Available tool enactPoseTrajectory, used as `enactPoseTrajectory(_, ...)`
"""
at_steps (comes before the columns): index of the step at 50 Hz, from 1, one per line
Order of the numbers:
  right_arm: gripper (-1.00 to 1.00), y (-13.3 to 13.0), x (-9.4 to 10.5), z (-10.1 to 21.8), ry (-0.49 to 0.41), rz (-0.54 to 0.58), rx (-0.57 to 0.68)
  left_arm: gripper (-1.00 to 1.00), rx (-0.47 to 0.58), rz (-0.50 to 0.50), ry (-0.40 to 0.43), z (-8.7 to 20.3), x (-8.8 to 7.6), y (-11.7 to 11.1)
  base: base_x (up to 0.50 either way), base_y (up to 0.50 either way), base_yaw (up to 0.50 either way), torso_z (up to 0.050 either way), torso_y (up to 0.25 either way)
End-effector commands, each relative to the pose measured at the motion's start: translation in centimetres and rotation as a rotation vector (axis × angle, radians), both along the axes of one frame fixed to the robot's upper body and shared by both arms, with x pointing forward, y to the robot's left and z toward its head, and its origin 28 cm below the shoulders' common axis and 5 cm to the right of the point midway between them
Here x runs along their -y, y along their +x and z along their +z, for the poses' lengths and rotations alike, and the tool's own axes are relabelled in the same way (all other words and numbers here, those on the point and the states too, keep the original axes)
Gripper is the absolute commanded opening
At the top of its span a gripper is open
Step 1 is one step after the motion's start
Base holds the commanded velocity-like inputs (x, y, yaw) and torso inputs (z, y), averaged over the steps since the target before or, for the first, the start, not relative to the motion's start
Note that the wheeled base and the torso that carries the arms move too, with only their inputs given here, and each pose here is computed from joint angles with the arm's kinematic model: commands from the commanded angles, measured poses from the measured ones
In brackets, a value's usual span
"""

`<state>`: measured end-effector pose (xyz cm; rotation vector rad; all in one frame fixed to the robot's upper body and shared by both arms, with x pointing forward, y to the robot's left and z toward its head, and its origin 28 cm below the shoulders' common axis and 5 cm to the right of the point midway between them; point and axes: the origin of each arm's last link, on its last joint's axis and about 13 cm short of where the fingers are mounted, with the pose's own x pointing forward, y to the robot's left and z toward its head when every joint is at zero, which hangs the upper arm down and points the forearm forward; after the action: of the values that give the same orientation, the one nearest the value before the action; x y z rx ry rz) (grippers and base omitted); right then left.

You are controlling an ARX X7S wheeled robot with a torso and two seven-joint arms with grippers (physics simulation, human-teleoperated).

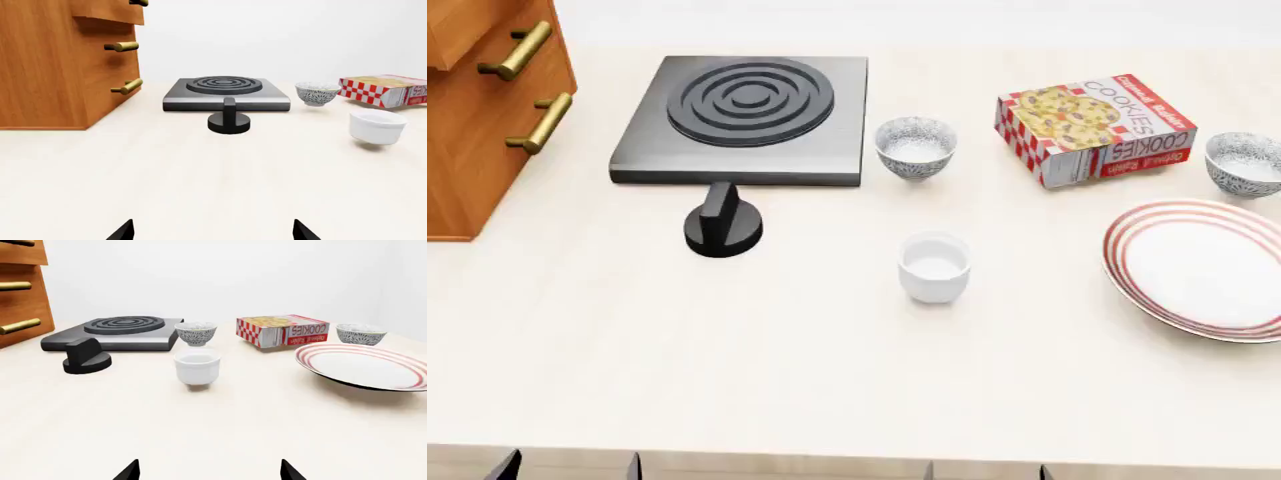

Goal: Pick the akita bowl next to the plate and place it on the plate.

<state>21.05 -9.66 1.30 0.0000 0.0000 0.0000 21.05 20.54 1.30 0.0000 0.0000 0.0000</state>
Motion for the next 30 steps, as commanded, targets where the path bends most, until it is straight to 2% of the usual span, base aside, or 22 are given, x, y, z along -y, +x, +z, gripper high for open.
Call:
enactPoseTrajectory(1, 1.0, 0.0, -0.2, -0.2, -0.055, -0.005, -0.013, 1.0, 0.003, -0.003, 0.004, 0.1, 0.0, -0.1, 0.0, 0.0, 0.0, 0.0, 0.0)
enactPoseTrajectory(13, 1.0, -0.1, -0.3, -0.2, -0.056, 0.015, -0.011, 1.0, 0.008, 0.003, 0.012, 0.1, 0.0, 0.0, 0.0, 0.0, 0.0, 0.0, 0.0)
enactPoseTrajectory(16, 1.0, 0.0, -0.2, -0.3, -0.051, 0.013, -0.01, 1.0, 0.031, 0.019, 0.057, 0.0, 0.2, 0.2, 0.0, 0.0, 0.0, 0.0, 0.0)
enactPoseTrajectory(17, 1.0, 0.0, -0.1, -0.3, -0.05, 0.012, -0.011, 1.0, 0.028, 0.018, 0.038, 0.0, 0.2, 0.3, 0.0, 0.0, 0.0, 0.0, 0.0)
enactPoseTrajectory(18, 1.0, 0.0, -0.2, -0.3, -0.055, 0.011, -0.01, 1.0, 0.015, 0.031, -0.019, 0.1, 0.0, 0.3, 0.0, 0.0, 0.0, 0.0, 0.0)
enactPoseTrajectory(20, 1.0, 0.0, -0.2, -0.3, -0.066, 0.008, -0.006, 1.0, 0.023, 0.03, -0.009, 0.3, 0.0, 0.3, 0.0, 0.0, 0.0, 0.0, 0.0)
enactPoseTrajectory(23, 1.0, -0.2, -0.1, 0.0, -0.027, 0.009, 0.008, 1.0, 0.012, 0.024, -0.025, 0.5, 0.0, 0.2, 0.0, 0.0, 0.0, 0.0, 0.0)
enactPoseTrajectory(24, 1.0, -0.3, -0.2, 0.0, -0.045, 0.017, 0.004, 1.0, 0.0, -0.007, -0.06, 0.6, 0.0, 0.2, 0.0, 0.0, 0.0, 0.0, 0.0)
enactPoseTrajectory(26, 1.0, -0.4, -0.3, 0.2, -0.058, 0.026, 0.004, 1.0, -0.003, -0.001, -0.071, 0.8, -0.2, 0.2, 0.0, 0.0, 0.0, 0.0, 0.0)
enactPoseTrajectory(29, 1.0, -0.2, -0.2, 0.8, -0.036, 0.025, -0.002, 1.0, -0.009, -0.008, -0.111, 1.5, -0.6, 0.2, 0.0, 0.0, 0.0, 0.0, 0.0)
enactPoseTrajectory(30, 1.0, -0.3, -0.3, 1.5, -0.058, 0.032, 0.009, 1.0, 0.054, 0.045, -0.077, 2.2, -1.0, 0.4, 0.0, 0.0, 0.0, 0.0, 0.0)
